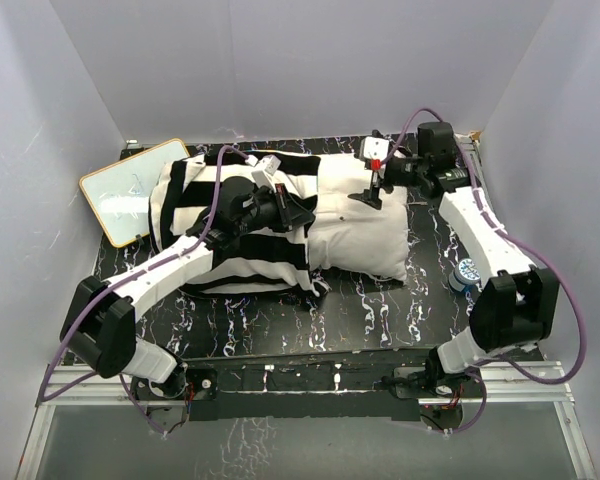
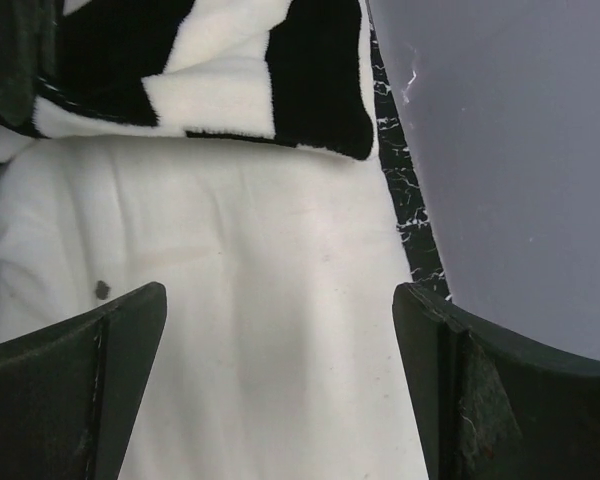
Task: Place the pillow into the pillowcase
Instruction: Stuff the pillow into the pillowcase.
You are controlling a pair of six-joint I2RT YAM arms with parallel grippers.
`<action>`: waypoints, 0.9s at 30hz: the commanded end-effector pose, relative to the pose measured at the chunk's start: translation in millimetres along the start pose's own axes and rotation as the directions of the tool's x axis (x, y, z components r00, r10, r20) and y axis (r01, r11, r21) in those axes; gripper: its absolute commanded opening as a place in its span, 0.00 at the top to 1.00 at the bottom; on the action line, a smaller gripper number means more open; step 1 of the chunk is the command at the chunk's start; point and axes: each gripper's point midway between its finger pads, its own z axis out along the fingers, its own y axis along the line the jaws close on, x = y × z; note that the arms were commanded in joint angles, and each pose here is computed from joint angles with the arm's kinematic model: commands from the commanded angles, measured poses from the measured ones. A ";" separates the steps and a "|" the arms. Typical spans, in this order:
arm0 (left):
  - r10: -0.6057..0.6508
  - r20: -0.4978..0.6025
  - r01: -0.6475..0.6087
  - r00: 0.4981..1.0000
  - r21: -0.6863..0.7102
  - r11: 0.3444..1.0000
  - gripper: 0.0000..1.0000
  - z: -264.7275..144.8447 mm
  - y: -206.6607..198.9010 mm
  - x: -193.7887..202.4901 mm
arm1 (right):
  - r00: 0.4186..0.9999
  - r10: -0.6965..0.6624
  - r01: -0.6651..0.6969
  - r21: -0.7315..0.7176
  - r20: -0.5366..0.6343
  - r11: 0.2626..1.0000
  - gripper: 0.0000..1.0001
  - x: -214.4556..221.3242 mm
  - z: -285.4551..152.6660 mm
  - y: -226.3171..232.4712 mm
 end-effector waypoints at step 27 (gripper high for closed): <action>0.287 0.263 -0.355 0.921 0.263 0.897 1.00 35.1 -127.5 -154.1 | 0.904 0.258 -0.217 -0.152 0.340 0.964 0.92 -172.5 23.1 -25.8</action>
